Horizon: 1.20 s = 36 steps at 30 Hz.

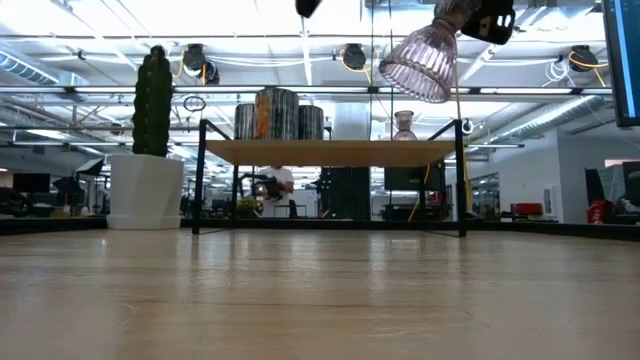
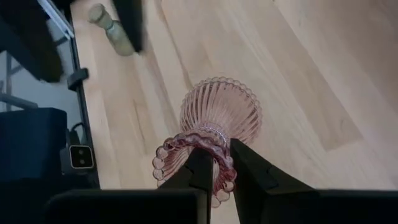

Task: Pick & Place candle stick holders
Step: Put the pink glass candle holder on the shelf

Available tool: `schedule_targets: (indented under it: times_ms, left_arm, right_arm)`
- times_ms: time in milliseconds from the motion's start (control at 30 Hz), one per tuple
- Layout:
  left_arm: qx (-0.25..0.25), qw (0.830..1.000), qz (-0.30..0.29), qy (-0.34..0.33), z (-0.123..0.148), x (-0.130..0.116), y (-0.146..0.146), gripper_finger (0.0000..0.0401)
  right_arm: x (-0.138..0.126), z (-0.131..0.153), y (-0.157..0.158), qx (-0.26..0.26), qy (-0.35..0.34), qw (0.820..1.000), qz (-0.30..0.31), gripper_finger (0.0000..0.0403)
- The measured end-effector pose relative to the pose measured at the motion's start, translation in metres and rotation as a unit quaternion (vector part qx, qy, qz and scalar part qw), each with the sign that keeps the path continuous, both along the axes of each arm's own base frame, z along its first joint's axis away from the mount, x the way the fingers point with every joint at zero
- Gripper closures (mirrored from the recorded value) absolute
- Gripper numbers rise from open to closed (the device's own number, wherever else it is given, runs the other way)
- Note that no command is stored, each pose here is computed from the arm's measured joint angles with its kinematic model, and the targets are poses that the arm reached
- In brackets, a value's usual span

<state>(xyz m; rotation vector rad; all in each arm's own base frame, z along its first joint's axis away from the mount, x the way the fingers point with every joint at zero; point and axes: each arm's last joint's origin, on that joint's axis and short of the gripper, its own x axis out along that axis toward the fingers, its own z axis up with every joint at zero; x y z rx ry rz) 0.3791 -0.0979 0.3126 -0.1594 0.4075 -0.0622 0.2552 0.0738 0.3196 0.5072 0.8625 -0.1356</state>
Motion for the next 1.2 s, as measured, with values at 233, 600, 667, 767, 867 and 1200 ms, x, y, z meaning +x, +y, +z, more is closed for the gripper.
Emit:
schedule_targets:
  times_ms: [233,600,667,767,867,1200]
  left_arm:
    - [-0.025,0.999,-0.019,0.020,-0.019,0.018,0.005,0.0206]
    - [-0.028,0.998,0.002,0.056,-0.025,0.037,0.009,0.0206]
    - [-0.025,0.997,0.013,0.071,-0.023,0.035,0.010,0.0206]
    - [-0.020,0.996,0.013,0.089,-0.020,0.033,0.008,0.0206]
    - [-0.013,0.995,0.023,0.092,-0.018,0.032,0.007,0.0206]
    - [0.009,0.997,0.037,0.071,-0.013,0.036,0.014,0.0205]
  right_arm:
    - [0.004,0.002,-0.006,-0.005,-0.018,1.000,0.000,0.0378]
    - [0.006,0.000,-0.004,0.002,-0.012,1.000,0.005,0.0378]
    - [0.004,-0.002,-0.003,0.001,-0.001,1.000,0.010,0.0378]
    - [0.004,-0.002,-0.002,0.007,0.001,1.000,0.017,0.0378]
    - [0.004,-0.002,-0.002,0.007,0.004,1.000,0.017,0.0378]
    - [0.008,0.003,0.000,0.022,-0.029,0.999,0.033,0.0378]
